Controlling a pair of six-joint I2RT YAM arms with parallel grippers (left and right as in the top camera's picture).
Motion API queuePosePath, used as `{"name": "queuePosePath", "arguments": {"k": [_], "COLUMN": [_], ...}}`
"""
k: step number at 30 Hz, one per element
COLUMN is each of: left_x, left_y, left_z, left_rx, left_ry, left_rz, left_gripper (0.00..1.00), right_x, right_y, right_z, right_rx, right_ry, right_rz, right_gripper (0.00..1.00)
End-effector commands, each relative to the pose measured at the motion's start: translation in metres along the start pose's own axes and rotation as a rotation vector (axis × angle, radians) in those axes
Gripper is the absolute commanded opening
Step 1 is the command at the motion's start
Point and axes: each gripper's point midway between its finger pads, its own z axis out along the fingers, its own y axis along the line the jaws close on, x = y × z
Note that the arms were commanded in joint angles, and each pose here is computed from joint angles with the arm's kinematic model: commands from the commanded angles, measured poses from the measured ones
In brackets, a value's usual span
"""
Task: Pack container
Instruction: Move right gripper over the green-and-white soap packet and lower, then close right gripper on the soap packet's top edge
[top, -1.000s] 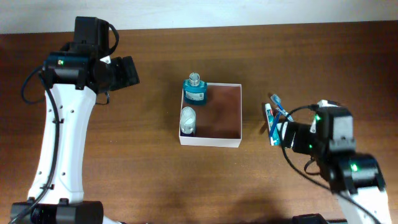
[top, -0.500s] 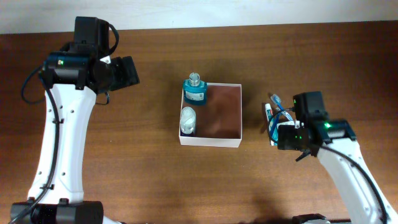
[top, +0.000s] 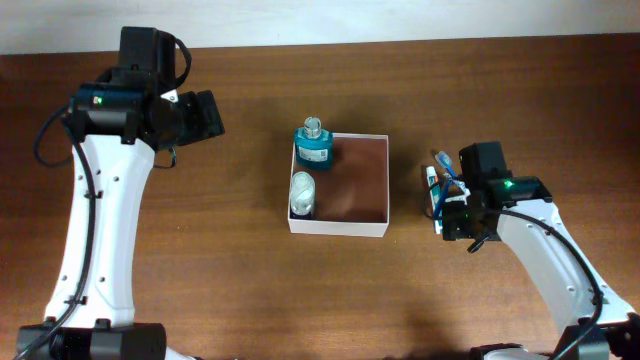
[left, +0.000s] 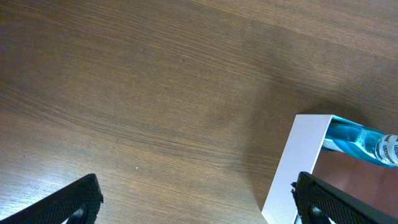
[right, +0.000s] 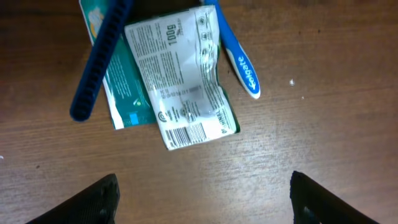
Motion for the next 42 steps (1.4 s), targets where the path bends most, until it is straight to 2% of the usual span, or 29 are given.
{"name": "queuePosePath", "arguments": {"k": [1,12,29,35,42], "left_x": [-0.003,-0.003,-0.003,-0.003,-0.003], "left_y": [0.002,0.002,0.002,0.002,0.002], "left_z": [-0.006,-0.006,-0.006,-0.006,-0.006], "left_rx": [0.001,0.001,0.001,0.001,0.001], "left_ry": [-0.019,-0.019,-0.019,-0.019,-0.019], "left_rz": [-0.009,-0.009,-0.009,-0.009,-0.009], "left_gripper": [0.99,0.99,0.99,0.99,0.99], "right_x": [-0.011,-0.015,-0.013,-0.016,-0.024], "right_y": [0.000,0.017,0.009,0.002,0.002], "right_z": [-0.003,0.019,0.049,0.054,0.053], "right_rx": [0.009,-0.063,0.019,0.063,0.068], "right_ry": [-0.033,-0.102,-0.181,-0.210,-0.247], "right_rz": [-0.024,-0.139,-0.173,-0.161,-0.151], "right_gripper": [0.80,0.80,0.80,0.72,0.68]}}
